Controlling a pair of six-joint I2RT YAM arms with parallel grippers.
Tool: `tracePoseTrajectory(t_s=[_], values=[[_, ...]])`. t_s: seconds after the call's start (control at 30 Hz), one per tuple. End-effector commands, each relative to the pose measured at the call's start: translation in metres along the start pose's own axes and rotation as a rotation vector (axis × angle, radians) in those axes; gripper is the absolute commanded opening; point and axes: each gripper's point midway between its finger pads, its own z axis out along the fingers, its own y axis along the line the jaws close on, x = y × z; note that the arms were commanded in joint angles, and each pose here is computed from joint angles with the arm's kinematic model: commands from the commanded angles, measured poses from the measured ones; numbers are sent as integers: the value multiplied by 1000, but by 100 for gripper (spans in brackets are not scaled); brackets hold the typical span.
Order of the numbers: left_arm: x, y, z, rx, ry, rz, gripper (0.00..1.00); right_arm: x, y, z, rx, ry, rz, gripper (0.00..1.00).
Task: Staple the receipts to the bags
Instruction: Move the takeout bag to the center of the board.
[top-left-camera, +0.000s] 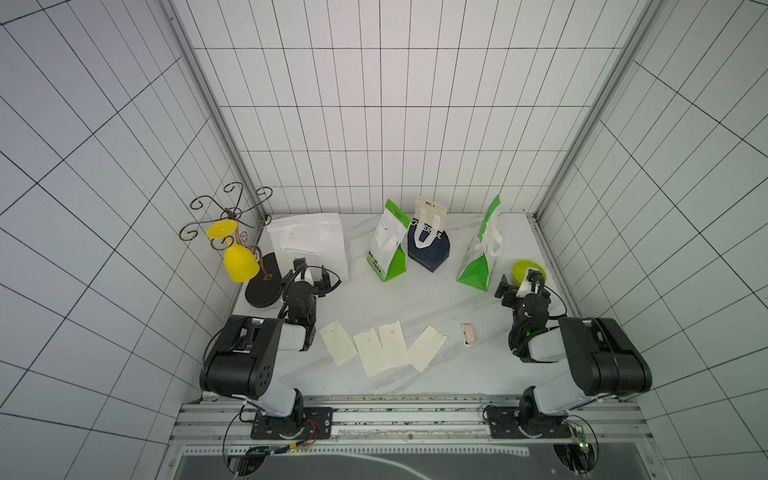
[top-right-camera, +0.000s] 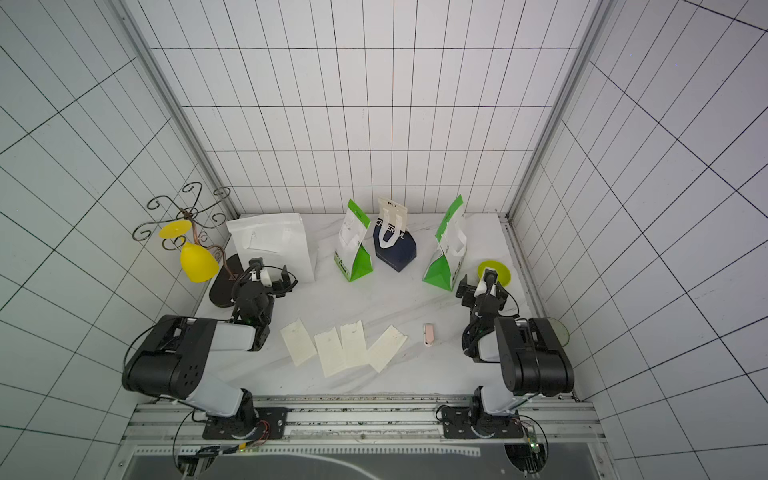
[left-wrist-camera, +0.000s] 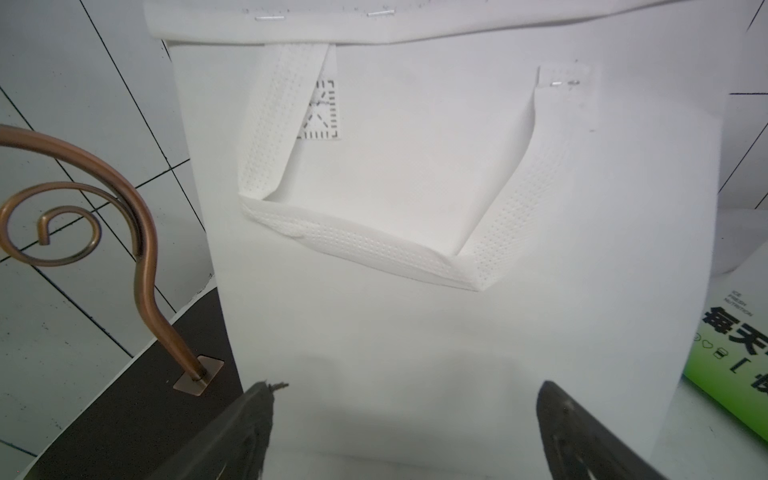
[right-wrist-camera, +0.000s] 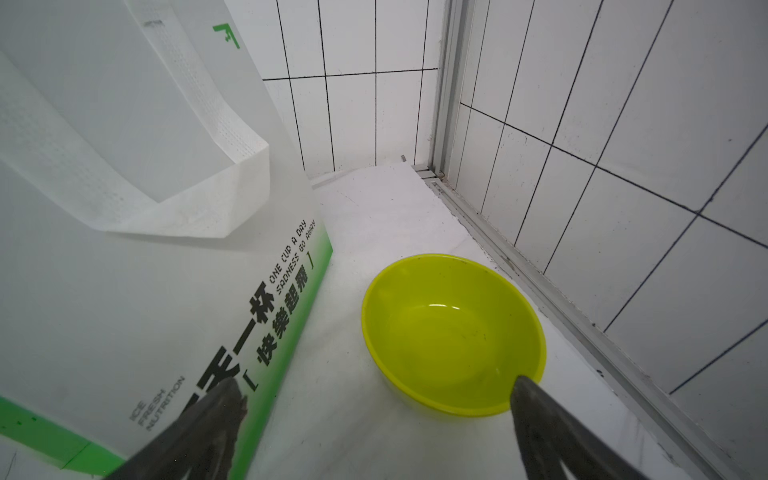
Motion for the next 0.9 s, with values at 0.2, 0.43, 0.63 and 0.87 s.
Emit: tracePoseTrajectory(t_s=[0.2, 0.43, 0.63, 0.87], values=[[-3, 1, 0, 3, -17, 3, 97, -17, -1, 0, 5, -60, 19, 99], [-3, 1, 0, 6, -18, 1, 97, -17, -1, 0, 5, -61, 19, 100], [-4, 1, 0, -2, -21, 3, 97, -17, -1, 0, 5, -60, 19, 100], [-4, 1, 0, -10, -20, 5, 97, -17, -1, 0, 5, -61, 19, 99]])
